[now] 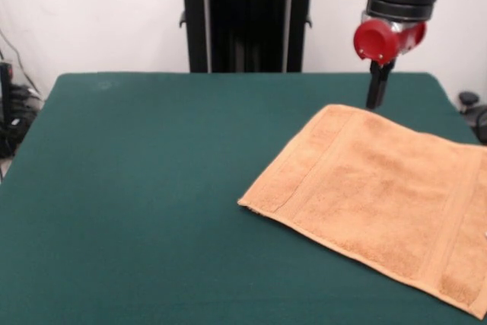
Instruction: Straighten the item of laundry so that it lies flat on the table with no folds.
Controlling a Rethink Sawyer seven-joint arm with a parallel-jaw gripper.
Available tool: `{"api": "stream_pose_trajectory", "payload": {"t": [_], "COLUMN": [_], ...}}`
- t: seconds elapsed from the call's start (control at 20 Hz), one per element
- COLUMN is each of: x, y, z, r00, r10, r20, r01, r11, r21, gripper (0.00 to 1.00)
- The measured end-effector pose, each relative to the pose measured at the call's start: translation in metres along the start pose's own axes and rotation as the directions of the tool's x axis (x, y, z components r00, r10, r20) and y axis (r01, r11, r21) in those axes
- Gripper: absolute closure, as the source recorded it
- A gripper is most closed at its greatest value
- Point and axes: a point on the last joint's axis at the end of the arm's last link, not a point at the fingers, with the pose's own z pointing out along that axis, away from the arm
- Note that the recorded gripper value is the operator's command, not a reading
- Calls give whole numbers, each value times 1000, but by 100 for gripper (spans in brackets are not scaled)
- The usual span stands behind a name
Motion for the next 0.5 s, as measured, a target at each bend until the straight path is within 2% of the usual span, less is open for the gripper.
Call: {"api": "stream_pose_trajectory", "payload": {"t": [0.25, 0.5], "x": [1, 9], "y": [-3, -24], "z": [0, -1], "r00": [1000, 1000], "r10": [0, 6], "r20": [1, 14], "r01": [0, -6], "r11": [1000, 1000], "r21": [0, 1], "gripper": [100, 100]}}
